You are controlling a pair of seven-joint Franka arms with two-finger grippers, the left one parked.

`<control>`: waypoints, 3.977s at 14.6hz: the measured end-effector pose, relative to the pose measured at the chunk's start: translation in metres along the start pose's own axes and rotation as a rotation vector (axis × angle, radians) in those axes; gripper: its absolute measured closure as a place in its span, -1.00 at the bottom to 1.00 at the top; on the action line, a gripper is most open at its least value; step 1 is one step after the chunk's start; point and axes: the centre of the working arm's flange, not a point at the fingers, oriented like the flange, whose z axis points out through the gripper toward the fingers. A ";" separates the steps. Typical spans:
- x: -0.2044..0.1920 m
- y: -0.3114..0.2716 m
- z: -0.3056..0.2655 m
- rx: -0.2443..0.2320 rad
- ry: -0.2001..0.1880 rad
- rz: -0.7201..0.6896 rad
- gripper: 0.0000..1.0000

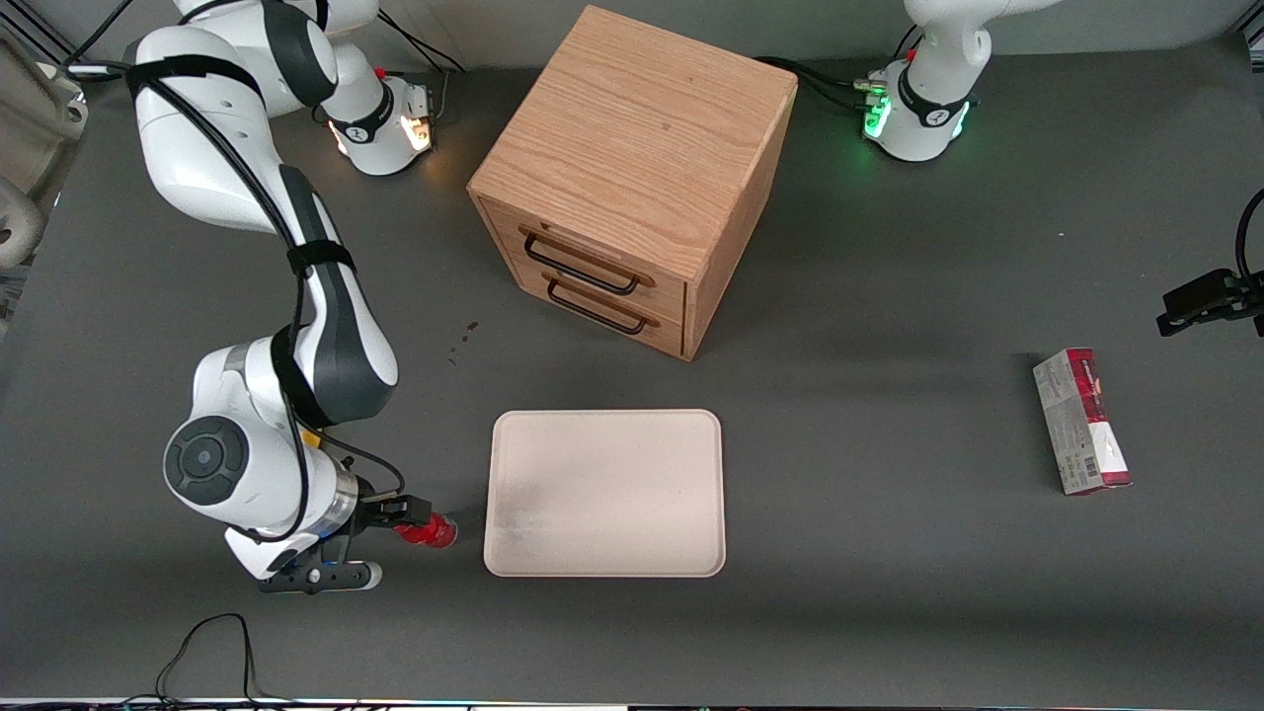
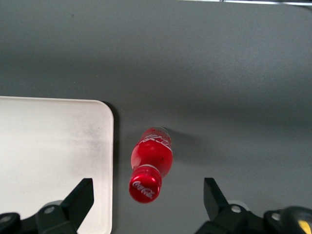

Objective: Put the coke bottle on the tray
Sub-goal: 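Lower the open right gripper over the bottle's cap end, then close the right gripper on the bottle cap and lift, then carry the held bottle up and over the white tray, then lower the bottle upright onto the tray's edge and open the gripper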

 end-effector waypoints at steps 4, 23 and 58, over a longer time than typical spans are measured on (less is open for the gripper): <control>0.000 -0.003 0.018 0.005 -0.015 -0.003 -1.00; -0.008 -0.002 0.010 -0.011 -0.094 -0.004 0.37; -0.040 -0.137 -0.063 0.018 0.070 0.008 0.37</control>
